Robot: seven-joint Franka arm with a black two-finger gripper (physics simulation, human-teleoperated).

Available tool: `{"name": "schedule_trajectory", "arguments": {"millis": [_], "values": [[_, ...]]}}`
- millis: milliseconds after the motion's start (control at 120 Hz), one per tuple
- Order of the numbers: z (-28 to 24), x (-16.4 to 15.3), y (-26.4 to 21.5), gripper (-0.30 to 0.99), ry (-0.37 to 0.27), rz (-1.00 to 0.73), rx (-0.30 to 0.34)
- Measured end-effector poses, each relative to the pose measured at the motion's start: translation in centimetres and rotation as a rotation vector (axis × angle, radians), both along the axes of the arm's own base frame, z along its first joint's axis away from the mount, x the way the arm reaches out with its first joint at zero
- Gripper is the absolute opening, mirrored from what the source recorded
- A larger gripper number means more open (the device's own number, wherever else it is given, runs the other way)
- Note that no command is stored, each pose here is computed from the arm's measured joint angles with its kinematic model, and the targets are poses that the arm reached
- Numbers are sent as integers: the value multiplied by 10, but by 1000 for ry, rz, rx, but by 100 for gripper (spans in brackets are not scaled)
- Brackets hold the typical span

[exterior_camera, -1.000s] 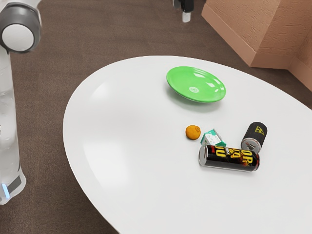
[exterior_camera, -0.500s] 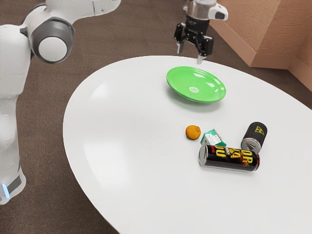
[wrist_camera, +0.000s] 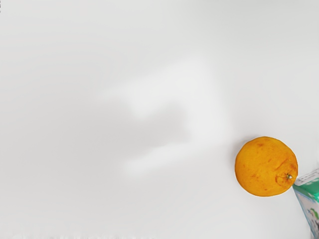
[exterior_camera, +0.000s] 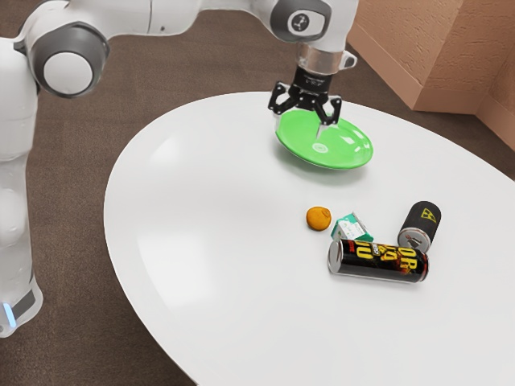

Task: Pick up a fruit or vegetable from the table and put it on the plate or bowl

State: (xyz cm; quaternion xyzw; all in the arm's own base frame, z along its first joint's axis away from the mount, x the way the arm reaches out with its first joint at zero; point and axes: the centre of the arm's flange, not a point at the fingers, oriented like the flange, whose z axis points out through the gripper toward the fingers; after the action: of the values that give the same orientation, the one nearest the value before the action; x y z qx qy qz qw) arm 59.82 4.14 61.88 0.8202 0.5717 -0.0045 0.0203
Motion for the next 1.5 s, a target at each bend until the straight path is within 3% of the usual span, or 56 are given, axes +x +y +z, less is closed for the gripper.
{"name": "schedule_trajectory", "arguments": {"millis": [292,508,667,1050,1500], "values": [[-11,12,-12,69,-13,352,-30],[-42,18,-37,69,-11,510,-41],[-55,27,-30,69,-11,629,-46],[-117,55,-62,69,47,751,-42],[-121,58,-56,69,36,863,-62]]}}
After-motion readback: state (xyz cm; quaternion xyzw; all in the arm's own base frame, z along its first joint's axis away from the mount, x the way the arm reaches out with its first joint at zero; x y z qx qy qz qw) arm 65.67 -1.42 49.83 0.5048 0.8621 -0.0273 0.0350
